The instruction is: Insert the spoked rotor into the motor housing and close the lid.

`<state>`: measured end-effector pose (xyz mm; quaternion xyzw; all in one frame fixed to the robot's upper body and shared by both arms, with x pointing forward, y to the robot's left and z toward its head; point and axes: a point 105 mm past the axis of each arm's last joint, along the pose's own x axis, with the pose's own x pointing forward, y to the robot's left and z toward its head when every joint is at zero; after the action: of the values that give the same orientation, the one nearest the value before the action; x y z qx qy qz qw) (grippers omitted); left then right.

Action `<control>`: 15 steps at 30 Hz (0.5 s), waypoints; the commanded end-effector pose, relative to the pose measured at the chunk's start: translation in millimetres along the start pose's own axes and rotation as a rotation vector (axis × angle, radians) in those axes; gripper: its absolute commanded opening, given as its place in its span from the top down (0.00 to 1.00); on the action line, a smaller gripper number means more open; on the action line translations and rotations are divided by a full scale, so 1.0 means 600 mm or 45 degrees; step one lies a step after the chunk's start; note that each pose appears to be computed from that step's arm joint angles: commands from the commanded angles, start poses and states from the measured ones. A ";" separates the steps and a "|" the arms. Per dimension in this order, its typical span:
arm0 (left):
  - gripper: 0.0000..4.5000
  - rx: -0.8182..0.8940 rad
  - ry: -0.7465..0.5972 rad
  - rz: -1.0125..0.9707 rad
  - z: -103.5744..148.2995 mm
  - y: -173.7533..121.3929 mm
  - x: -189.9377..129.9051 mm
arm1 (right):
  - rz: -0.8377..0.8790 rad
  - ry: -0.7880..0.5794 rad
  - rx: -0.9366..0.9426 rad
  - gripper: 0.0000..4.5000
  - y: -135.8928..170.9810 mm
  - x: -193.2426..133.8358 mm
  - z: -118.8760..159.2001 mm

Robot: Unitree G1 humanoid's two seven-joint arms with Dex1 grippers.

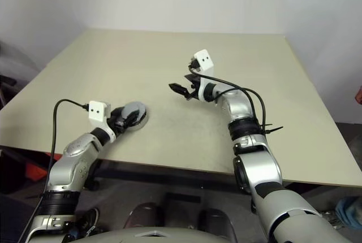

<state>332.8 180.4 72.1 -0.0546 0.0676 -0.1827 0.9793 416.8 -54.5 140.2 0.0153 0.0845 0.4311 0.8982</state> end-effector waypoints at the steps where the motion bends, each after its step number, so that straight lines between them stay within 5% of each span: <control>1: 0.32 0.021 -0.003 0.007 0.007 0.000 -0.002 | 0.023 -0.061 -0.049 0.00 0.008 0.001 0.026; 15: 0.32 0.021 0.227 0.024 -0.044 0.001 -0.008 | 0.019 -0.064 -0.047 0.00 0.008 0.002 0.027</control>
<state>332.5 181.0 69.0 -0.0316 0.1033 -0.1769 0.9783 416.7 -53.6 140.1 0.0159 0.0844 0.4312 0.8982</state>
